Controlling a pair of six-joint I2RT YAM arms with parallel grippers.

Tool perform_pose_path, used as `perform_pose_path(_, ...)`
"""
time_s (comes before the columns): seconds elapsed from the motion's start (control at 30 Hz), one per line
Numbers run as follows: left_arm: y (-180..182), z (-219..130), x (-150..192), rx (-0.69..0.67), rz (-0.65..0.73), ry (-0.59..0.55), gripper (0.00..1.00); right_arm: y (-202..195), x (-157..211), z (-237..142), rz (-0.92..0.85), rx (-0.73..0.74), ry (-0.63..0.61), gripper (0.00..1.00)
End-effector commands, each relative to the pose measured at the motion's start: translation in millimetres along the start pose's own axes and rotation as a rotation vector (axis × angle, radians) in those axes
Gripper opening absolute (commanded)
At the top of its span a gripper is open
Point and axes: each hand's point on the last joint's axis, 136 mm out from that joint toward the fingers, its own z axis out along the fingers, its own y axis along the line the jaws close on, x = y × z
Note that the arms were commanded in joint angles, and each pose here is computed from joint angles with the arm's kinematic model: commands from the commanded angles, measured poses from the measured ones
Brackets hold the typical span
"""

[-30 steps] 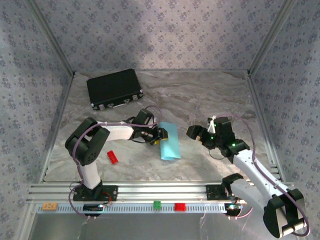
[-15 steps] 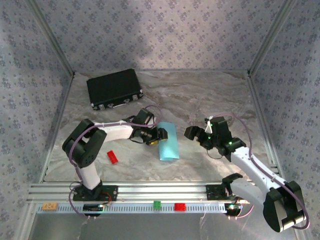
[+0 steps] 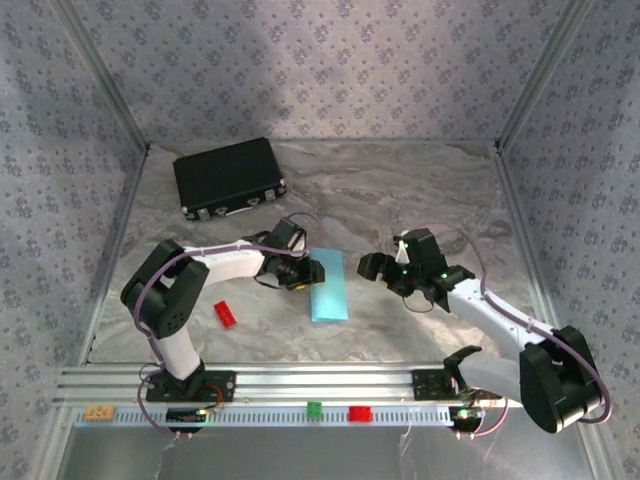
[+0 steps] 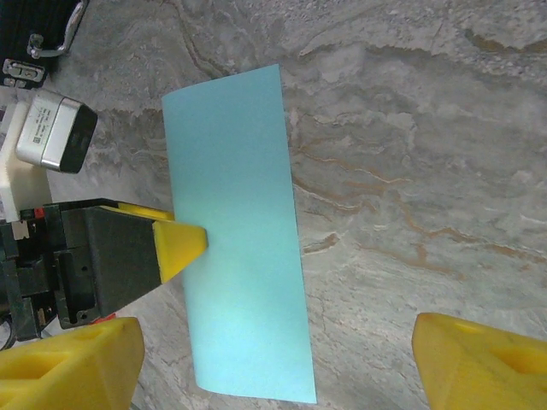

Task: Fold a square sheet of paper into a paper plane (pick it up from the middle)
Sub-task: First fold the square sheet of paper in half at the center of the table, then hold the square sheet of paper at the center of the table.

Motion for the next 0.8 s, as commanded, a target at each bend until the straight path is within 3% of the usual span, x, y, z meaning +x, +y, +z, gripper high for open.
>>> perform_pose_path(0.0,15,-10,-1,-0.079,0.003,-0.008,0.45,10,-9,2,-0.025,-0.01,-0.021,0.83)
perform_pose_path(0.53,26,-12,1,-0.111,0.038,0.026,0.46,9,-4,11,-0.037,0.014,0.004,0.82)
perform_pose_path(0.77,42,-8,4,-0.21,0.052,0.078,0.47,11,-6,9,-0.036,0.012,-0.005,0.83)
